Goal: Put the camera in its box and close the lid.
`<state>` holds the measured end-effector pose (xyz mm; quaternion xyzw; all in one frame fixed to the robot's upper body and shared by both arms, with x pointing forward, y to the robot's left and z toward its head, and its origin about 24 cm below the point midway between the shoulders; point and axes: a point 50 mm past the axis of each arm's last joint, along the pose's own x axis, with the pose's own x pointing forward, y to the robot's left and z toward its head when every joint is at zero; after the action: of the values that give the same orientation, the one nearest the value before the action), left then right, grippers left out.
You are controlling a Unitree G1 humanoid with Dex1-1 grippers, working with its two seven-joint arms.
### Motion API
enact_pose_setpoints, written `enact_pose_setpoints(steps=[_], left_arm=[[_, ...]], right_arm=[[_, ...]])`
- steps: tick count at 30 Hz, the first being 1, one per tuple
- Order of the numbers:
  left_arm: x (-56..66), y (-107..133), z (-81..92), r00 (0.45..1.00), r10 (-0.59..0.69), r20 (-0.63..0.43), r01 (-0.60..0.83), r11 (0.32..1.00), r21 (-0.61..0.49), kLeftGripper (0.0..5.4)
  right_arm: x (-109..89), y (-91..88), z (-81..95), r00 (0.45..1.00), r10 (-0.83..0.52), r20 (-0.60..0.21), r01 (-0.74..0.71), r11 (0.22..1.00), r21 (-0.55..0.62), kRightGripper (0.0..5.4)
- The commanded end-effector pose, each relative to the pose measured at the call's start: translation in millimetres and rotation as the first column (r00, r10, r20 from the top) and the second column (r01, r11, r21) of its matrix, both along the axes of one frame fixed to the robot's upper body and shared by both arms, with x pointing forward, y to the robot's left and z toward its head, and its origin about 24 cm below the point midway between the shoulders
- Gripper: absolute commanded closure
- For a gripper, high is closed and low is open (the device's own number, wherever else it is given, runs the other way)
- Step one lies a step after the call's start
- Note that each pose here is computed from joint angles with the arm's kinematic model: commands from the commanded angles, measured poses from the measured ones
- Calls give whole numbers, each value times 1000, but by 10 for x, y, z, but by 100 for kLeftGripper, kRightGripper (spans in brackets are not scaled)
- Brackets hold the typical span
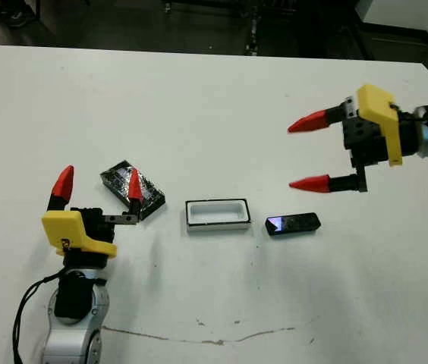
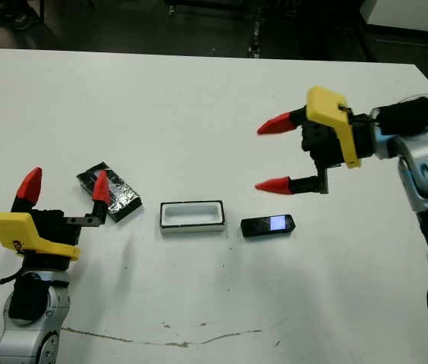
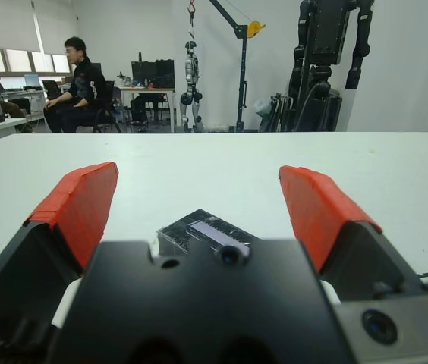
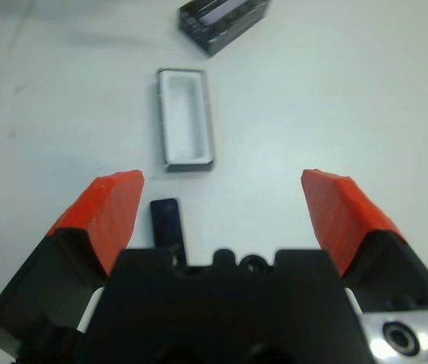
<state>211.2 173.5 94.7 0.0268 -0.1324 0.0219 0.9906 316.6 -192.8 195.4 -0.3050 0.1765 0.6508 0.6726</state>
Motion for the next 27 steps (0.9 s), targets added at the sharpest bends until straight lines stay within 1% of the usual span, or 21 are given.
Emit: enact_pose_setpoints(steps=[1, 4, 8, 11, 19, 27], left_arm=[[-8, -2, -6, 1000, 3, -14, -3, 1000, 9, 1], [-11, -9, 3, 1000, 1, -15, 0, 1000, 20, 1], [-7, -18, 6, 1000, -7, -14, 7, 1000, 2, 1], [-8, -19, 9, 1000, -8, -16, 8, 1000, 9, 1], [-18, -36, 5, 1000, -13, -15, 13, 1000, -2, 1], [-25, -19, -2, 1000, -10, -18, 10, 1000, 15, 1]], right_arm=[[34, 40, -52, 997, 57, -45, -60, 996, -68, 0], [58, 66, -131, 994, 69, -85, -78, 990, -114, 0], [94, 86, -290, 986, 88, -139, -107, 986, -129, 0], [114, 75, -347, 984, 81, -160, -107, 982, -157, 0], [98, 108, -512, 978, 129, -165, -168, 954, -248, 0], [88, 88, -560, 977, 104, -184, -147, 960, -239, 0]])
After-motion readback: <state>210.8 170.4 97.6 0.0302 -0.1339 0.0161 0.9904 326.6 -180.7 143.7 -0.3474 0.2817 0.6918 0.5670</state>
